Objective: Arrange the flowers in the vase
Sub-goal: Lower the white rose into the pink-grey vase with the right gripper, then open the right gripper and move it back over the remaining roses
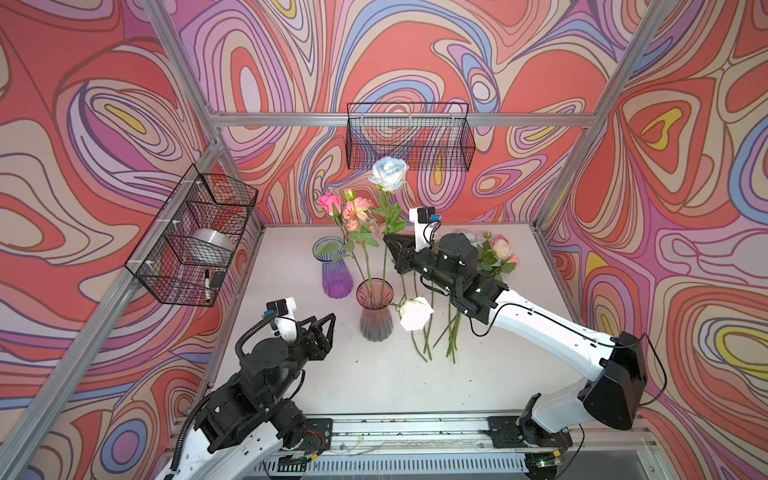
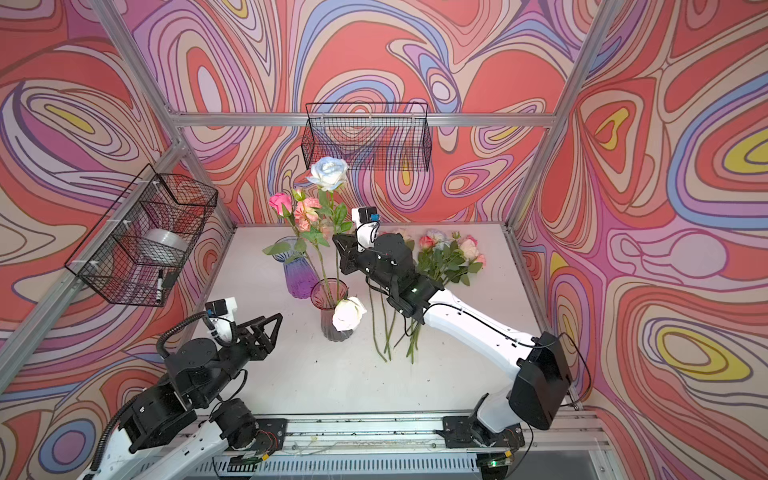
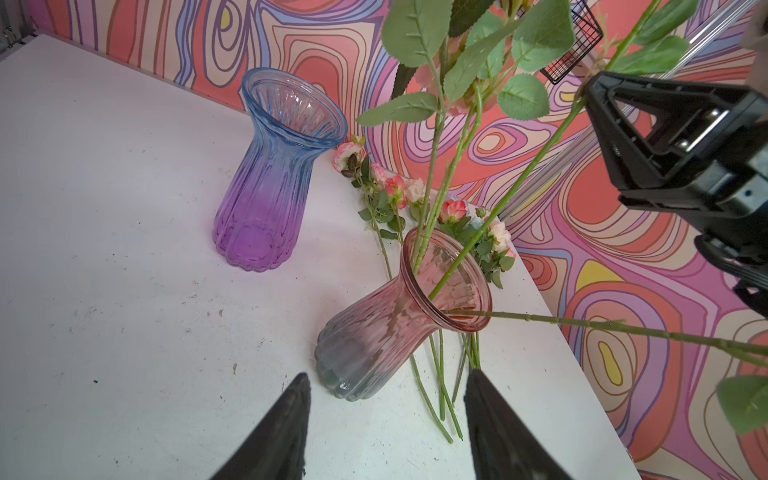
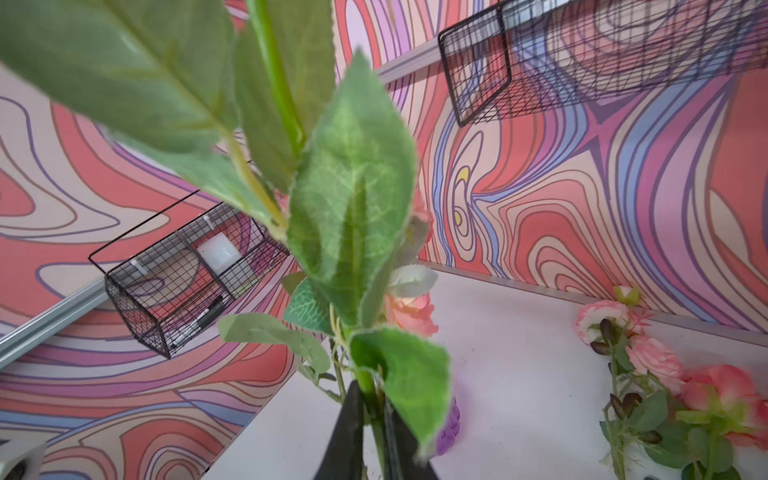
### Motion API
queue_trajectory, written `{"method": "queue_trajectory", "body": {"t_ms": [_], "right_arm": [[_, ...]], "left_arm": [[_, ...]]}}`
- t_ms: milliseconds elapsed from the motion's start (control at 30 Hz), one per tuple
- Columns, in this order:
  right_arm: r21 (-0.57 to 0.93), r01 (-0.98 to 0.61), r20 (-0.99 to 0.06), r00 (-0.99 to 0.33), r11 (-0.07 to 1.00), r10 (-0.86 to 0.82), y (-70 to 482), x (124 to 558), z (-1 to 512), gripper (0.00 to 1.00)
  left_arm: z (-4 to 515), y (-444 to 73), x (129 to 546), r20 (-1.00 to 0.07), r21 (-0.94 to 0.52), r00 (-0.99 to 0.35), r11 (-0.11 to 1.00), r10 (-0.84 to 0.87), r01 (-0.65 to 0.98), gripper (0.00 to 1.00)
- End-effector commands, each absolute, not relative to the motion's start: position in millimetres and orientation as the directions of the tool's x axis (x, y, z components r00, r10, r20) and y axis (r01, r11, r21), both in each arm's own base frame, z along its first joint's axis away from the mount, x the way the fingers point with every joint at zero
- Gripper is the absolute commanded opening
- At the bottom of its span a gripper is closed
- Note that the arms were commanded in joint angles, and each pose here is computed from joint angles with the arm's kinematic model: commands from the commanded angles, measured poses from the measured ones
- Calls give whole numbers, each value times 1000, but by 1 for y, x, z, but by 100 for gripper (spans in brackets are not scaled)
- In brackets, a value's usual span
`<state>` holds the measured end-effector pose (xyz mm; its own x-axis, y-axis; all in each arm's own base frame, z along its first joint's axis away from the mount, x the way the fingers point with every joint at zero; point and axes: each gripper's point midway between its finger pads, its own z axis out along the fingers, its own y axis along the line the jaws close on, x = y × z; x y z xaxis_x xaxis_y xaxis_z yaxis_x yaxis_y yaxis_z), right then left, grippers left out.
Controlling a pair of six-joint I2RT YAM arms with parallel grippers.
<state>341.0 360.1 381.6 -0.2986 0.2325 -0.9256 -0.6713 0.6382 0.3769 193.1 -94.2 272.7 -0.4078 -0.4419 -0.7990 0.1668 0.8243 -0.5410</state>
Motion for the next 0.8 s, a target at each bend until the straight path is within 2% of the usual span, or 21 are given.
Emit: {"method": "queue_trajectory", "body": {"t_ms": [0, 233, 467, 600, 767], "right_arm": [[353, -711, -934, -304, 608, 187, 367, 325, 378, 14], [361, -700, -930, -319, 616, 182, 361, 320, 371, 22], [359, -664, -930, -311, 656, 194, 342, 316, 370, 23], [349, -620, -932, -305, 702, 194, 327, 316, 373, 25], [308, -474, -938, -295, 825, 180, 286, 323, 373, 25]], "left_arm": [[268, -92, 193, -790, -551, -410, 821, -456, 148, 60], [268, -95, 195, -788, -551, -416, 821, -453, 151, 60], [269, -101, 199, -785, -552, -428, 819, -447, 158, 60], [269, -104, 201, -785, -551, -432, 818, -443, 163, 60], [265, -105, 200, -782, -550, -442, 819, -439, 161, 60]]}}
